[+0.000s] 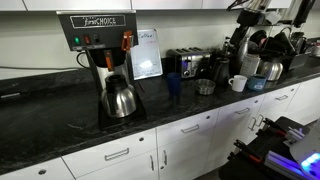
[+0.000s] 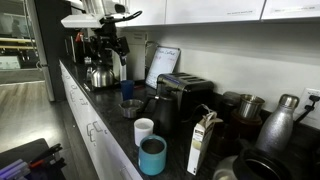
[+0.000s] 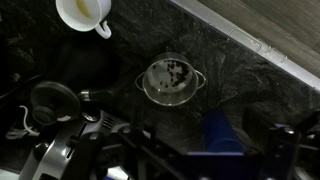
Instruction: Push down the left switch of the toaster
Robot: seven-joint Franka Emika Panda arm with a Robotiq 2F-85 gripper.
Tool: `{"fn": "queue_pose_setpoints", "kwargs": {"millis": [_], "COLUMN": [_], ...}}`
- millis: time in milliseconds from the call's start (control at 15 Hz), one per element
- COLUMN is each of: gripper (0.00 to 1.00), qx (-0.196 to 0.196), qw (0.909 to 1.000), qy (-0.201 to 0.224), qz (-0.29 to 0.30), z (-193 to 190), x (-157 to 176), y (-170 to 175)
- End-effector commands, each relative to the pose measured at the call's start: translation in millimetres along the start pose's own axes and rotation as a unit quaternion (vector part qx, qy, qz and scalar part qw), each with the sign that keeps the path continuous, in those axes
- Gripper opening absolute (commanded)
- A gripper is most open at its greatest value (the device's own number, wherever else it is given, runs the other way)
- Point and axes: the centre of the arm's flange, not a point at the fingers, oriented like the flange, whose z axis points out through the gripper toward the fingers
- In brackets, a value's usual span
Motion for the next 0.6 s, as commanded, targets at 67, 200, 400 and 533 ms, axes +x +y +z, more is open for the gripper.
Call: {"fn": "queue_pose_setpoints", "kwargs": {"millis": [67, 200, 400, 533], "gripper": [1.0, 1.0, 1.0, 1.0], "qx": [-0.002, -0.002, -0.002, -0.002], "qw": [1.0, 1.0, 1.0, 1.0], "qy": [-0.005, -0.006, -0.004, -0.004], "qz": [0.0, 0.0, 0.0, 0.0], "z": [8.7, 8.7, 7.2, 7.2], "x": [12.2, 15.5, 15.4, 15.4], "y": [2.1, 3.3, 3.3, 3.3]}}
